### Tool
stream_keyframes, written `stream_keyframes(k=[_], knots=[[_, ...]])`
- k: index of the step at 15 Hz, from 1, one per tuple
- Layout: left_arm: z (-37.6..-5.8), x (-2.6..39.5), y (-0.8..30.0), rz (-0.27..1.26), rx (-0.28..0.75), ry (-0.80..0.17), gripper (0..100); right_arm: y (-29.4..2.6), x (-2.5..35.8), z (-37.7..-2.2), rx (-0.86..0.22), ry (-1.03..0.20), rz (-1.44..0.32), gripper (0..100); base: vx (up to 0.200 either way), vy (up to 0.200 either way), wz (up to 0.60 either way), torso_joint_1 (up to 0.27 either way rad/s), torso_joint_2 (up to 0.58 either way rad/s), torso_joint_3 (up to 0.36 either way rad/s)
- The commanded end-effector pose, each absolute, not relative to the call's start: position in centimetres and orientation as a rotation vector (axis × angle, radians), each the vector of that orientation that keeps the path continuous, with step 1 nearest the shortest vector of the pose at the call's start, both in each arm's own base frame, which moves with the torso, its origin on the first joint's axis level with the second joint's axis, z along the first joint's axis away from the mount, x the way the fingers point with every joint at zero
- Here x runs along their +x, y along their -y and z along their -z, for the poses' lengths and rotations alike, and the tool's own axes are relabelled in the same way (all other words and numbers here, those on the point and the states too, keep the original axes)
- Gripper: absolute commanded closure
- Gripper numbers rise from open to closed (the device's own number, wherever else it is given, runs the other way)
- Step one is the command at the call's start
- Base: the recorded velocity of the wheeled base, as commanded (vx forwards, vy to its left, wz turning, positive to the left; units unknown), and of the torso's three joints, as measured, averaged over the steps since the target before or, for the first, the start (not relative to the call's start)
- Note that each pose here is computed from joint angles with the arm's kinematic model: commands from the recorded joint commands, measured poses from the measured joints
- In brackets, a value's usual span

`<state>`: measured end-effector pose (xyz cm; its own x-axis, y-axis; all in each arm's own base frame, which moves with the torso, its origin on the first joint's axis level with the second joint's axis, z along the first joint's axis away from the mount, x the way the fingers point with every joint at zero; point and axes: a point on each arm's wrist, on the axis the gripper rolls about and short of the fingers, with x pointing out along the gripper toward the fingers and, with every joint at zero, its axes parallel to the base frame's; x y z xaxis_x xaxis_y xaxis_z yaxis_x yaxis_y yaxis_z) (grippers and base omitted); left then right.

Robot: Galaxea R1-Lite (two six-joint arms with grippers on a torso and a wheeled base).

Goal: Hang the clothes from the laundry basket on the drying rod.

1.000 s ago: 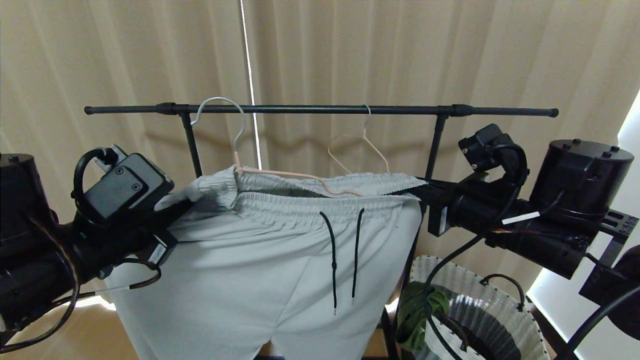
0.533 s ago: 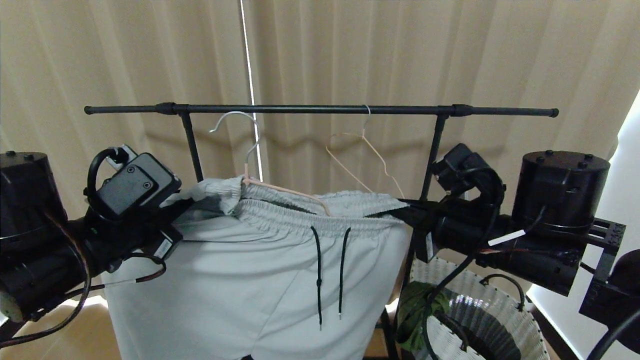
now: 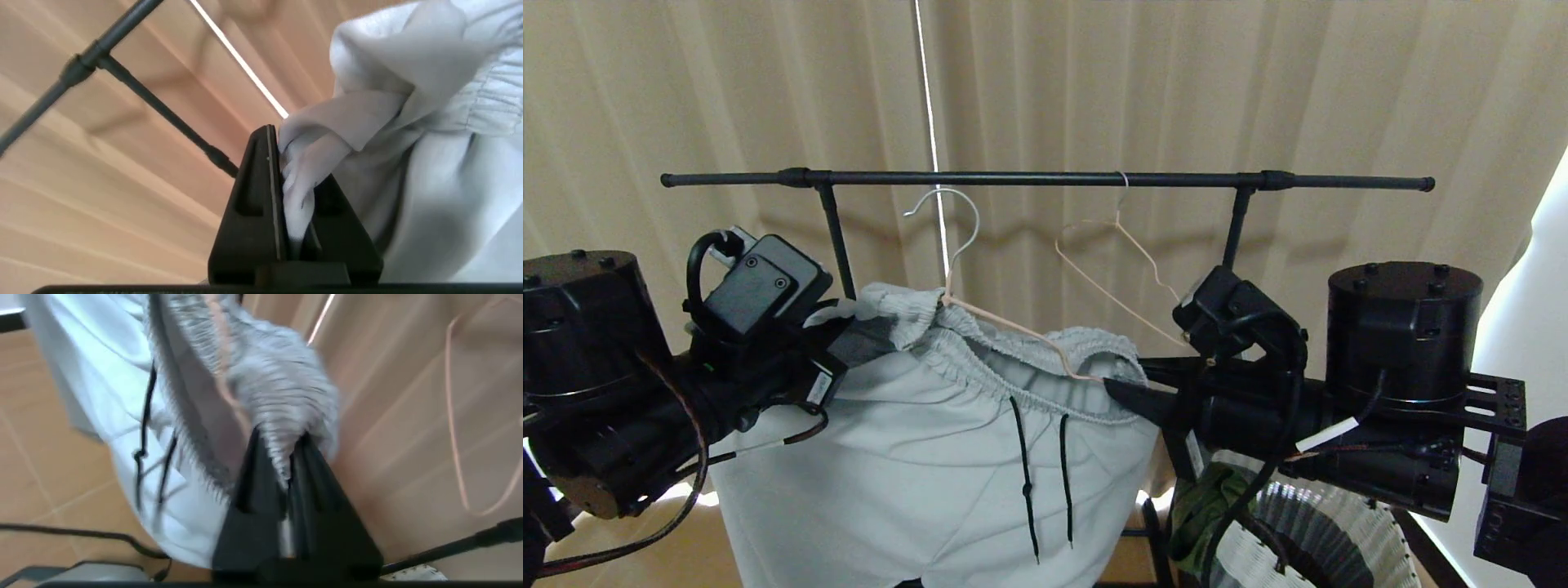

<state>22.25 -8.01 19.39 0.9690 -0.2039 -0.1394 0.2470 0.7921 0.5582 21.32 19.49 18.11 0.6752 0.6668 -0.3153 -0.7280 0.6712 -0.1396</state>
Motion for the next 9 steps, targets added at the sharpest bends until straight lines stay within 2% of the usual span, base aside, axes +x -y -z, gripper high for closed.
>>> stream_keyframes(k=[1, 6, 9], knots=[[-19.4, 22.2, 8.3, 0.24, 0.597, -0.075, 100, -19.6, 21.2, -18.0, -0.269, -0.25, -0.799, 0, 0.0, 0.0, 0.0, 0.0, 0.0, 0.0], [-19.4, 22.3, 8.4, 0.222, 0.54, -0.083, 100, -20.1, 21.6, -18.8, -0.323, -0.193, -0.807, 0, 0.0, 0.0, 0.0, 0.0, 0.0, 0.0], [-19.3, 21.9, 9.0, 0.251, 0.512, -0.082, 100, -21.0, 22.7, -19.9, -0.317, -0.143, -0.8, 0, 0.0, 0.0, 0.0, 0.0, 0.0, 0.0]])
